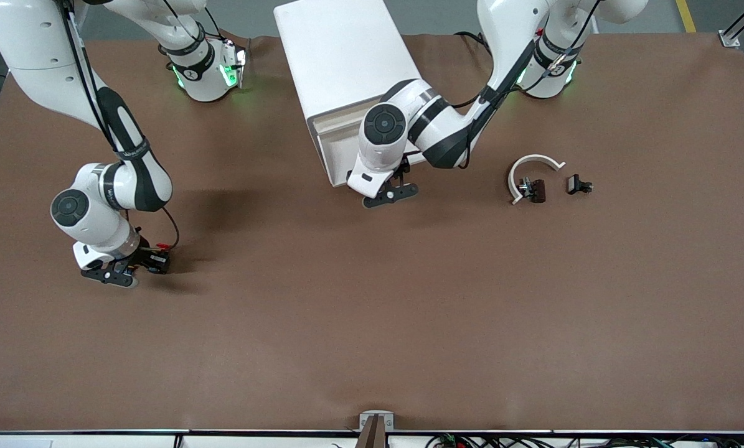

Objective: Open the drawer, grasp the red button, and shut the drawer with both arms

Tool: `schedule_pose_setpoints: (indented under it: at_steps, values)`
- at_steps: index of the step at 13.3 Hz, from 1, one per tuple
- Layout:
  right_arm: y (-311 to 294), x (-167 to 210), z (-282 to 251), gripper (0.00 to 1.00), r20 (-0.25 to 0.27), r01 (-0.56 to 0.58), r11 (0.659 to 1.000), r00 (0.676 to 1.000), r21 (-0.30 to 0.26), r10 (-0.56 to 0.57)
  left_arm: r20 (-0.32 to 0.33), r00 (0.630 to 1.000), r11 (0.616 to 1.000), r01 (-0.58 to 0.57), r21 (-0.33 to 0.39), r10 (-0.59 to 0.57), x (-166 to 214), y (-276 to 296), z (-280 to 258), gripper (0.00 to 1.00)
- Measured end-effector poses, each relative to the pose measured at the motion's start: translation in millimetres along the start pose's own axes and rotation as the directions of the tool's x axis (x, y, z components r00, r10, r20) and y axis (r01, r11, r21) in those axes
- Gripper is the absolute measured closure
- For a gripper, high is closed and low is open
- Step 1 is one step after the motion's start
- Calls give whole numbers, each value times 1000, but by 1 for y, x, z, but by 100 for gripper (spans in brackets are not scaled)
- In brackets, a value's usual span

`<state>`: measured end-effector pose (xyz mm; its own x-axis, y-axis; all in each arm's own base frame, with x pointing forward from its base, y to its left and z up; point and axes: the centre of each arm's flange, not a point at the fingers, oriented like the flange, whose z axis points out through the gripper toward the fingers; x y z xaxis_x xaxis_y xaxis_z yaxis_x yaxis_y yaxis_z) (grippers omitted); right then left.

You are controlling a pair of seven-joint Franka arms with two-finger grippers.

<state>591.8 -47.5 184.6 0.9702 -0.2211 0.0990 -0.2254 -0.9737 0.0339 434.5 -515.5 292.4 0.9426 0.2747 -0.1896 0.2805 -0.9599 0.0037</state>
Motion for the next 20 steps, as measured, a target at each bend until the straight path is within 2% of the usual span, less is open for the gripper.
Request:
schedule_pose_setpoints:
  at_steps: [8,16,20]
  values:
    - [-12,-3,4,58,14,7,999,1000,42,-8,1,1000,1000,-12,20,12,-72,27,14,0]
    - [-13,-1,5,58,20,8,999,1000,42,-9,31,999,1000,-15,15,15,-105,38,18,0]
    - [-14,-1,4,58,20,10,999,1000,44,-11,42,999,1000,-11,9,11,-108,39,17,0]
